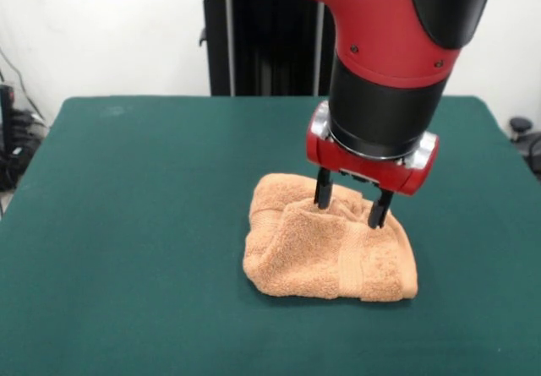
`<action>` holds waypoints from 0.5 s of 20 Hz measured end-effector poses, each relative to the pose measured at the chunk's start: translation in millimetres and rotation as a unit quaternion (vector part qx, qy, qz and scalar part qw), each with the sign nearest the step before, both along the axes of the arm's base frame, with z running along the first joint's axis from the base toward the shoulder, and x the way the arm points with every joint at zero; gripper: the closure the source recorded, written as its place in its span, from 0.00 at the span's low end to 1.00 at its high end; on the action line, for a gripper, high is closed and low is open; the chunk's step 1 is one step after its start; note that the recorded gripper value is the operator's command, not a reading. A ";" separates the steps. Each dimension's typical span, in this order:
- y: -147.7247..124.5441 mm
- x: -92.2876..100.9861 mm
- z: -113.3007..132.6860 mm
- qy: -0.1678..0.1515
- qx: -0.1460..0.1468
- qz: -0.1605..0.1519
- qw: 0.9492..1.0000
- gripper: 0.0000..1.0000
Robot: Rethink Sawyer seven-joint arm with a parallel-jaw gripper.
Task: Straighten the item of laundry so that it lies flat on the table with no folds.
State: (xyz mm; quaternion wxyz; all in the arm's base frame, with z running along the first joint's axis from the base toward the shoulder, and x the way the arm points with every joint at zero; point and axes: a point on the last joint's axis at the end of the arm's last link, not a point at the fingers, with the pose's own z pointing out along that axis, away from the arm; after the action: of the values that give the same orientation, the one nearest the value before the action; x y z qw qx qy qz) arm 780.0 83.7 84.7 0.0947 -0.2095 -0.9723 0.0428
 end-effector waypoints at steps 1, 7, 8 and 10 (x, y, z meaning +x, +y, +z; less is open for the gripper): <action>0.8 -0.2 -3.3 -0.001 -0.001 0.000 1.000 0.00; 10.3 5.7 -26.5 -0.044 -0.018 -0.003 0.999 0.00; 12.6 7.2 -29.9 -0.055 -0.021 -0.006 0.998 0.00; 16.9 10.1 -34.8 -0.074 -0.027 -0.010 0.997 0.00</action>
State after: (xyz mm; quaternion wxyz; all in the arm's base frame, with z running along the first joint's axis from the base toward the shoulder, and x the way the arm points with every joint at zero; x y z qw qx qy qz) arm 790.1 100.6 49.9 0.0171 -0.2245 -0.9729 0.0522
